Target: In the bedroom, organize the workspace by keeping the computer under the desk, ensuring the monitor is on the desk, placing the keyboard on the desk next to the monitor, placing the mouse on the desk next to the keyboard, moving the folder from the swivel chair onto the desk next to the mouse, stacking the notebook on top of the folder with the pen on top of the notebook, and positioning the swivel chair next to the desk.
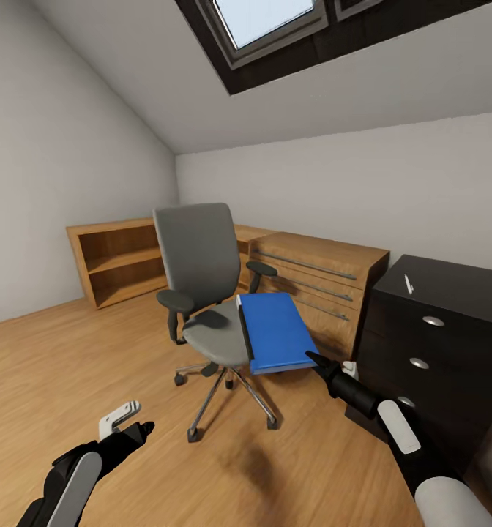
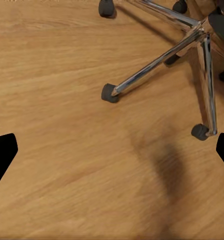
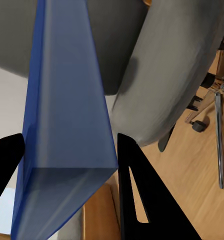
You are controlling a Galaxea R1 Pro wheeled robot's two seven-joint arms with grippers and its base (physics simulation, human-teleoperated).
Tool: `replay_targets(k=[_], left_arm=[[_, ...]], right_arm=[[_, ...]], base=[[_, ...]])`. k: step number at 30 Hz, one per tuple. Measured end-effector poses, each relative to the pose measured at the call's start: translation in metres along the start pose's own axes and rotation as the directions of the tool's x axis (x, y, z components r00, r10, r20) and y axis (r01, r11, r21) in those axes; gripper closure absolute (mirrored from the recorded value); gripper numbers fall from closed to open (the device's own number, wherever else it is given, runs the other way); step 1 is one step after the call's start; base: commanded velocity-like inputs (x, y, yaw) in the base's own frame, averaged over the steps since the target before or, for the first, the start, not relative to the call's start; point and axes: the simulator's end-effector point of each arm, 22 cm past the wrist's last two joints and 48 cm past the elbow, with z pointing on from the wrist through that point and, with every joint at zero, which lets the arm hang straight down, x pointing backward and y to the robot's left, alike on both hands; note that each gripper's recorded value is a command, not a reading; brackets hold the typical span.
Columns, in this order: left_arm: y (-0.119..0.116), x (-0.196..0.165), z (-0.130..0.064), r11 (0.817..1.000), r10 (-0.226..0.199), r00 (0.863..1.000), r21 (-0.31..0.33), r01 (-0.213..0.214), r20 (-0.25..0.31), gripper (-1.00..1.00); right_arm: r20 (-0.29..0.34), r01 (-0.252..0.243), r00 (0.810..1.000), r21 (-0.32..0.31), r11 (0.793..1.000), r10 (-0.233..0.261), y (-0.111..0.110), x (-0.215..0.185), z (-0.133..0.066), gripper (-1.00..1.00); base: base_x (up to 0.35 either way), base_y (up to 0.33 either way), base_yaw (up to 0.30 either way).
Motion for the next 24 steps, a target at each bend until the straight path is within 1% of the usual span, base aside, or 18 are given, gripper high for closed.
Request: replay_targets(k=[4,5,6,7,12,18,24], left_arm=[[-0.004,-0.007,-0.005,1.000,0.000,1.000,0.000,0.000,0.001,-1.00],[-0.005,-0.009,-0.006,1.000,0.000,1.000,0.001,0.000,0.001,-1.00],[-0.006,-0.011,-0.007,1.000,0.000,1.000,0.000,0.000,0.000,-1.00],[-0.007,-0.013,-0.009,1.000,0.000,1.000,0.000,0.000,0.002,-1.00],[-0.013,-0.024,-0.016,1.000,0.000,1.000,0.003,0.000,0.007,-1.00],[-0.017,-0.032,-0.022,1.000,-0.002,1.000,-0.002,0.002,0.002,-1.00],[-0.022,-0.042,-0.030,1.000,-0.005,1.000,-0.002,0.005,0.002,-1.00]], right_arm=[[0.003,0.000,1.000,-0.016,1.000,0.000,0.012,-0.006,0.001,1.00],[0.003,0.000,1.000,-0.018,1.000,0.000,0.014,-0.007,0.001,1.00],[0.004,0.002,1.000,-0.043,0.999,-0.002,0.022,-0.009,0.001,1.00],[0.005,0.003,1.000,-0.046,0.999,-0.002,0.026,-0.011,0.001,1.00],[0.006,0.009,1.000,-0.052,0.999,-0.008,0.039,-0.017,0.002,1.00],[0.007,0.014,1.000,-0.057,0.998,-0.014,0.055,-0.025,0.003,1.00],[0.007,0.018,1.000,-0.061,0.998,-0.018,0.070,-0.031,0.004,1.00]], base=[[-0.002,0.000,-0.058],[-0.296,0.000,-0.181],[-0.303,0.000,-0.182],[-0.314,0.000,-0.183],[-0.284,0.000,-0.185],[-0.072,0.000,-0.200],[-0.181,0.000,-0.220]])
